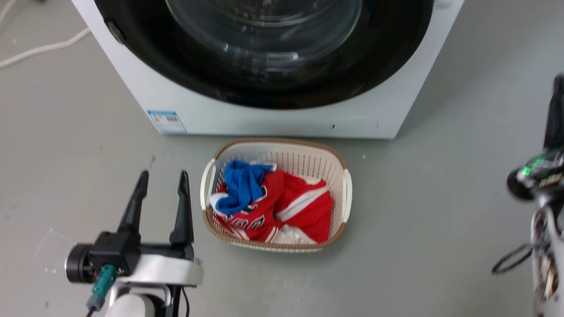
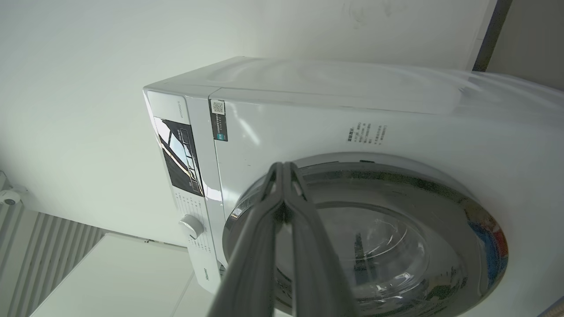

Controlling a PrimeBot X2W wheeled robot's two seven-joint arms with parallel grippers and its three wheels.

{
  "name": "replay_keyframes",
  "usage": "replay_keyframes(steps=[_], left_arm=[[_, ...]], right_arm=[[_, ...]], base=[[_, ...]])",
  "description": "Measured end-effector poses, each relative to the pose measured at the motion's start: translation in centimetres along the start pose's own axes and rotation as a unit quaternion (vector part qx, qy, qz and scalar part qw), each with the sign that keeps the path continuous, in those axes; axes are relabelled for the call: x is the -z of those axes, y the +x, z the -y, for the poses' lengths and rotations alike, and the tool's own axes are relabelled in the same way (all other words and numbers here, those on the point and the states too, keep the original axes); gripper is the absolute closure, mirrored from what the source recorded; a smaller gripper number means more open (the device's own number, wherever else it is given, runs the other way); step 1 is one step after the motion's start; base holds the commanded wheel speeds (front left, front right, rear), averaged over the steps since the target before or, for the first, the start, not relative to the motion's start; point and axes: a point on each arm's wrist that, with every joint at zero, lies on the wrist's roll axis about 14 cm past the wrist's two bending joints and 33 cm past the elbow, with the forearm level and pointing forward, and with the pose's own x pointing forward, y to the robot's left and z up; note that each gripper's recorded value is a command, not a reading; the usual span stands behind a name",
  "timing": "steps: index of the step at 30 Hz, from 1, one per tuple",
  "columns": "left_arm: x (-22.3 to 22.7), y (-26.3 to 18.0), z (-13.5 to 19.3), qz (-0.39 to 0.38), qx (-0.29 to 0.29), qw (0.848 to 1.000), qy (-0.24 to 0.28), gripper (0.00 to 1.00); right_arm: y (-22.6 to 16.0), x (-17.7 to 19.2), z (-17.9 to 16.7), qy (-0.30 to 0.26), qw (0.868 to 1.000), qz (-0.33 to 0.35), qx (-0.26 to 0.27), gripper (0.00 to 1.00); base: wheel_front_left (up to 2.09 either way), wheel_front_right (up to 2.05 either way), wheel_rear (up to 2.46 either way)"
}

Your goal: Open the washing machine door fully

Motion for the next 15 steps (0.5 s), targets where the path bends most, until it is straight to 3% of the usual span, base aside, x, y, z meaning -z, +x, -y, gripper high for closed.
replay_keyframes(steps=[15], left_arm=[[3.9,5.3,-1.3,-0.019,-0.001,1.000,0.004,0.00]], right_arm=[[12.5,3.8,3.4,-0.059,0.995,-0.081,0.001,1.00]], base=[[0.00,0.00,0.00]])
